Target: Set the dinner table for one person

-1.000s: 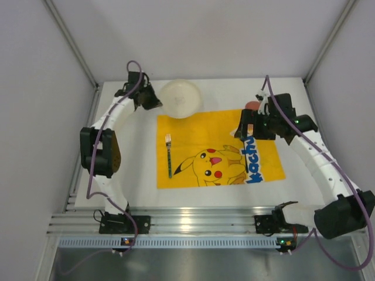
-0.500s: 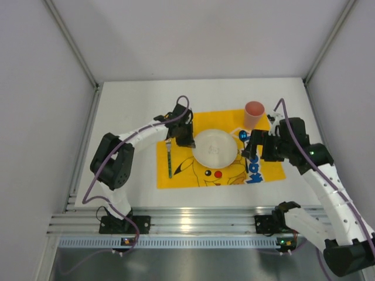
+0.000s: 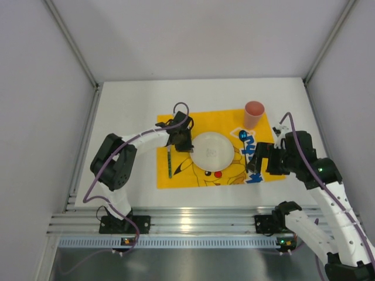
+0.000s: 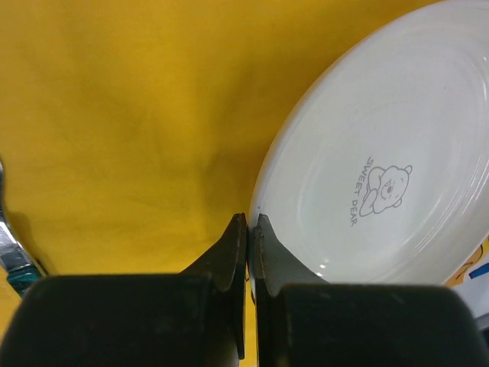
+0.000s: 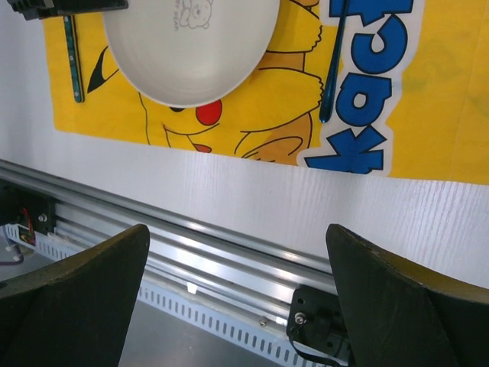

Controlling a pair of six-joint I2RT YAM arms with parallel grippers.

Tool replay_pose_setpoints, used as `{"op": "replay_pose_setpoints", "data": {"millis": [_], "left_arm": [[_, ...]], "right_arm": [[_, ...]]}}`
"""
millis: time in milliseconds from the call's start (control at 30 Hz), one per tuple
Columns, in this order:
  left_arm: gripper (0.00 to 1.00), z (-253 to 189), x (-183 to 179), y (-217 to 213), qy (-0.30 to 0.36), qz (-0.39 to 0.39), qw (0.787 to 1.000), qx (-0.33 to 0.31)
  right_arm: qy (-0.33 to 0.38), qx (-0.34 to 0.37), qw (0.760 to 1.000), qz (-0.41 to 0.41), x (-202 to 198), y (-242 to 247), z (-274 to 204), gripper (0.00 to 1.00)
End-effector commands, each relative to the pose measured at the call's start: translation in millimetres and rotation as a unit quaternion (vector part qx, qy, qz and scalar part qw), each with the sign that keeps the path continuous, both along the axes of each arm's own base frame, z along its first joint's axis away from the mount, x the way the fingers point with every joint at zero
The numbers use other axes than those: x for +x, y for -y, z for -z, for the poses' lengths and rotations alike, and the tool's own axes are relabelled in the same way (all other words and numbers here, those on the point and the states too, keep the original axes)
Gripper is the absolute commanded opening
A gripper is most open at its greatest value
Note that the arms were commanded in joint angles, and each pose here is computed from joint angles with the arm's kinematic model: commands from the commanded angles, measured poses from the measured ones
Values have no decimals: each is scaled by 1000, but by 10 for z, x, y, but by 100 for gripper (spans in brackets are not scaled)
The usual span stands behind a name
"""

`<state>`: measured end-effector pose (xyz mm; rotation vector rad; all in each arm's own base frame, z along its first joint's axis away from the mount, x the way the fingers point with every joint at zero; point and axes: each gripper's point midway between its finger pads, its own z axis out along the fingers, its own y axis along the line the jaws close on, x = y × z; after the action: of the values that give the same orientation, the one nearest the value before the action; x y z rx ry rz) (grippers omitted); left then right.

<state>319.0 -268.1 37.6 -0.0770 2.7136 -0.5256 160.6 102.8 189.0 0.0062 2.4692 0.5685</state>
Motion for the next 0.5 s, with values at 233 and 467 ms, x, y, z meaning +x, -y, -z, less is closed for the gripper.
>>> {"op": "replay_pose_setpoints", "data": {"millis": [233, 467], "left_arm": [[0, -20, 327, -92, 42, -46, 997, 45], [26, 41, 214, -235, 35, -58, 995, 70]], "right_arm": [[16, 3, 1000, 20, -67, 69, -105, 100], [20, 0, 1000, 19, -104, 90, -107, 100]]}}
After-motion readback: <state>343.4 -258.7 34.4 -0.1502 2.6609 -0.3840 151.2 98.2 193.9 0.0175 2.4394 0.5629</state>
